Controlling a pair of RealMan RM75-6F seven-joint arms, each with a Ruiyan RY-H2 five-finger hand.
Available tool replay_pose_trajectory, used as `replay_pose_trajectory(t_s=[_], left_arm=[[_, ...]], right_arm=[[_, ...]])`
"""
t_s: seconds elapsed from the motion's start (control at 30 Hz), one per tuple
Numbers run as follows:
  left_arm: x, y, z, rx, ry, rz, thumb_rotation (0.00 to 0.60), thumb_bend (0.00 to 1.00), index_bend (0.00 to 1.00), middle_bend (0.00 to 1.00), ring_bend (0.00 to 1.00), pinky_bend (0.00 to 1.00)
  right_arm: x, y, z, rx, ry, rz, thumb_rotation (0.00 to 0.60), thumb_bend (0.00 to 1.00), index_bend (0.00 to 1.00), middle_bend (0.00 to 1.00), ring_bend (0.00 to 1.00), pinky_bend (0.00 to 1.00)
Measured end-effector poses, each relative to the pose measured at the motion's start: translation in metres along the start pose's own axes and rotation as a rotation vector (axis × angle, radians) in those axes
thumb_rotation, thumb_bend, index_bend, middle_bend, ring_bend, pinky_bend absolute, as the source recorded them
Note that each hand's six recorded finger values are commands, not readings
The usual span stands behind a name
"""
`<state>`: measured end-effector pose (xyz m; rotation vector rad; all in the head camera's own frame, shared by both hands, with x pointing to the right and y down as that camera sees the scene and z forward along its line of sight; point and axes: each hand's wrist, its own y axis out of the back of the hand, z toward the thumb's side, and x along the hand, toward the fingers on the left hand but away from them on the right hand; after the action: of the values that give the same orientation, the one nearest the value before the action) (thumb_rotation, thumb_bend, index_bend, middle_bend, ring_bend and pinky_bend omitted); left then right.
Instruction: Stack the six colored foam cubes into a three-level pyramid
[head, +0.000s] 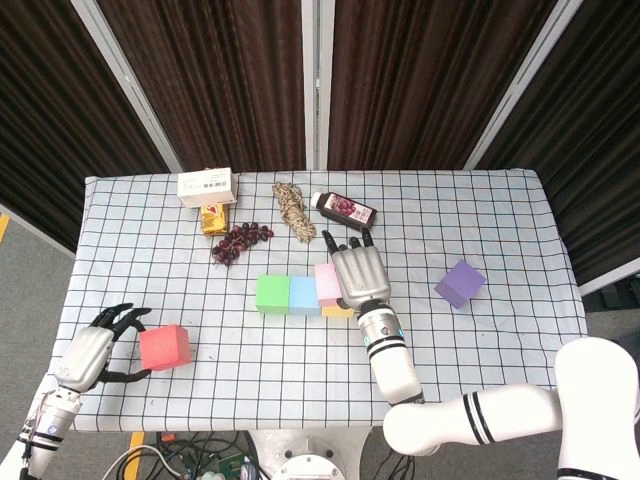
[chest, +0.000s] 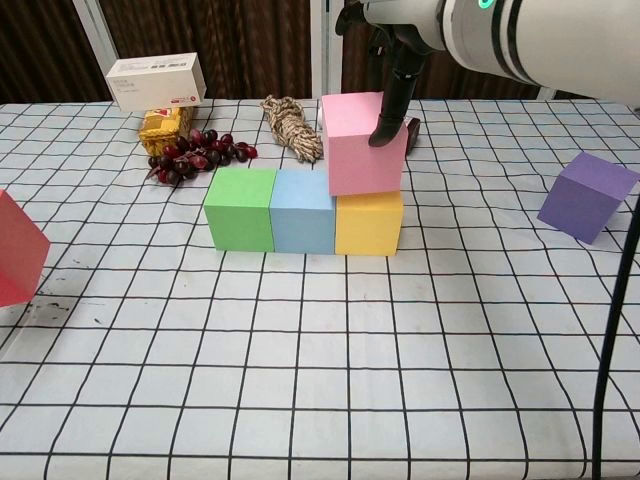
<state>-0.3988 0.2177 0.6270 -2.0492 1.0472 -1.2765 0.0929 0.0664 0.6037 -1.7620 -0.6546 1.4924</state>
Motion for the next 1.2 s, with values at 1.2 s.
replay_pose_trajectory(t_s=[1.2], left_arm=[[-0.003,0.003,-0.005,-0.005,-0.003,-0.012,0.6,0.02,0.18,0.44,0.12,0.15]], right_arm=[[-0.015,-0.011,0.028,-0.041,-0.032,0.046,0.6,0.11,0.01,0.55,0.22,0.0]])
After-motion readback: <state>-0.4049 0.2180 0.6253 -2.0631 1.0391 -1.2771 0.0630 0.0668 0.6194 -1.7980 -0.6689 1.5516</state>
